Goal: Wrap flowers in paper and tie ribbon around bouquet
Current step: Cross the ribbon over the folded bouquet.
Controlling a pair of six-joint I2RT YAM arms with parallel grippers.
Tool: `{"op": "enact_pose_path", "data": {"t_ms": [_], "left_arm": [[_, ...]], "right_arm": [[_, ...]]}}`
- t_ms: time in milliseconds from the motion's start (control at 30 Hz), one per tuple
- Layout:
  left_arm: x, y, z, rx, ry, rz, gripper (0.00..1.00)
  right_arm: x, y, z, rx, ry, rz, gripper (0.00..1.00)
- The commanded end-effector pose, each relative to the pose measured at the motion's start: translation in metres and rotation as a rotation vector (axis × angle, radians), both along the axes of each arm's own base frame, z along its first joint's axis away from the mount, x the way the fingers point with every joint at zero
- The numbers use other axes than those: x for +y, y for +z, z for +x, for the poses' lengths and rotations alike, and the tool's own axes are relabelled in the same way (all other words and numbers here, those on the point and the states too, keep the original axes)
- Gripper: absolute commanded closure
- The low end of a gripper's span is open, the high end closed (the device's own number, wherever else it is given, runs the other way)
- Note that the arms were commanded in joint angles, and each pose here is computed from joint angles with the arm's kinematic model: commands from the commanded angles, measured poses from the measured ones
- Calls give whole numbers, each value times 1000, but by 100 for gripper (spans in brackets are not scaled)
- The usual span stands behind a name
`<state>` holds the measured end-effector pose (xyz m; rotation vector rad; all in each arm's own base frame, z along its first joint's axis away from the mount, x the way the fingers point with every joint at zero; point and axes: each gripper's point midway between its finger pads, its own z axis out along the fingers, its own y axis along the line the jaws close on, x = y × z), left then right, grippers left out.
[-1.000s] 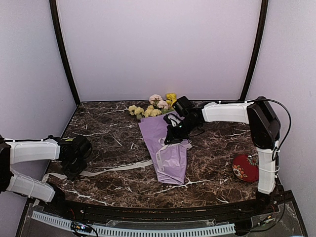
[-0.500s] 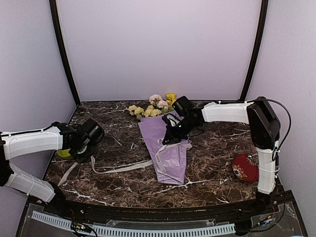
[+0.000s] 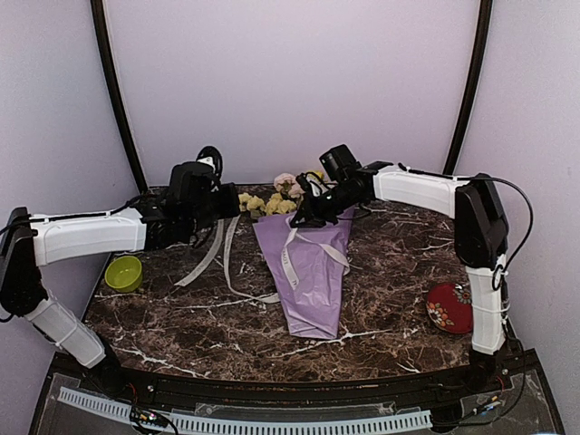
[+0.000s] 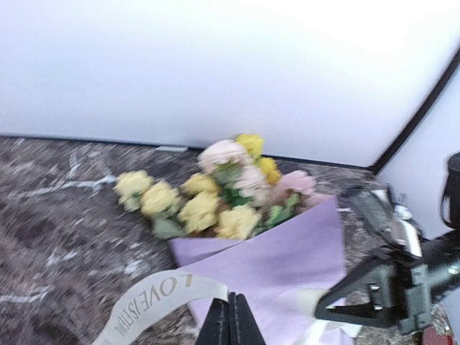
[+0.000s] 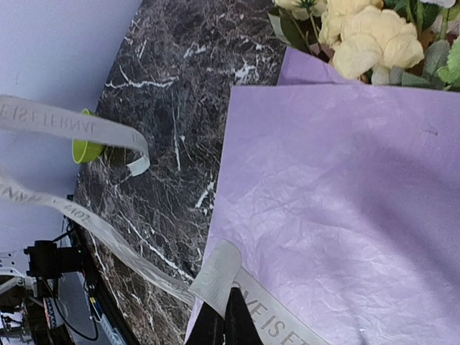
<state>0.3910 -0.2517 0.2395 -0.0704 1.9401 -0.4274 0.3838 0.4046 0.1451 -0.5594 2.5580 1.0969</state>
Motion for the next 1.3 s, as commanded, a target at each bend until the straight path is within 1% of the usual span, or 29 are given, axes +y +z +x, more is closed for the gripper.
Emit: {"op": "enact_pose_path", "data": {"t_ms": [0, 67, 167, 300, 333, 400, 500, 633, 733, 867, 1000, 1133, 1200, 1267], "left_arm": [[-90, 74, -20, -293, -404, -47, 100], [-114, 77, -34, -337, -500, -52, 100], [-125, 72, -35, -340, -525, -80, 100], [-132, 55, -28, -311, -523, -70, 100], [-136, 51, -27, -303, -531, -70, 100], [-141, 43, -24, -286, -538, -66, 100], [-143, 32, -17, -257, -517, -58, 100], [-147, 26, -15, -239, -516, -82, 100], [-147, 22, -12, -229, -501, -89, 100], [-146, 25, -10, -233, -487, -108, 100], [-148, 32, -12, -239, -496, -137, 100], [-146, 37, -14, -249, -493, -139, 100], [-145, 38, -15, -252, -496, -137, 100], [-145, 39, -16, -254, -499, -135, 100]], "right_arm": [[5, 22, 16, 14, -33, 99, 100], [5, 23, 17, 17, -40, 111, 100], [3, 18, 14, 30, -43, 110, 100], [-4, 12, 8, 34, -52, 90, 91], [-6, 11, 7, 37, -52, 84, 87], [-11, 11, 5, 40, -55, 75, 77], [-22, 13, 1, 28, -63, 59, 66], [-36, 21, -5, 2, -80, 56, 58], [-39, 32, -15, -30, -54, 88, 56], [-29, 47, -38, -44, 14, 240, 56], [-11, 59, -51, -58, 70, 314, 49], [1, 72, -45, -86, 65, 363, 38], [5, 68, -37, -79, 56, 353, 37], [8, 65, -33, -69, 48, 349, 39]]}}
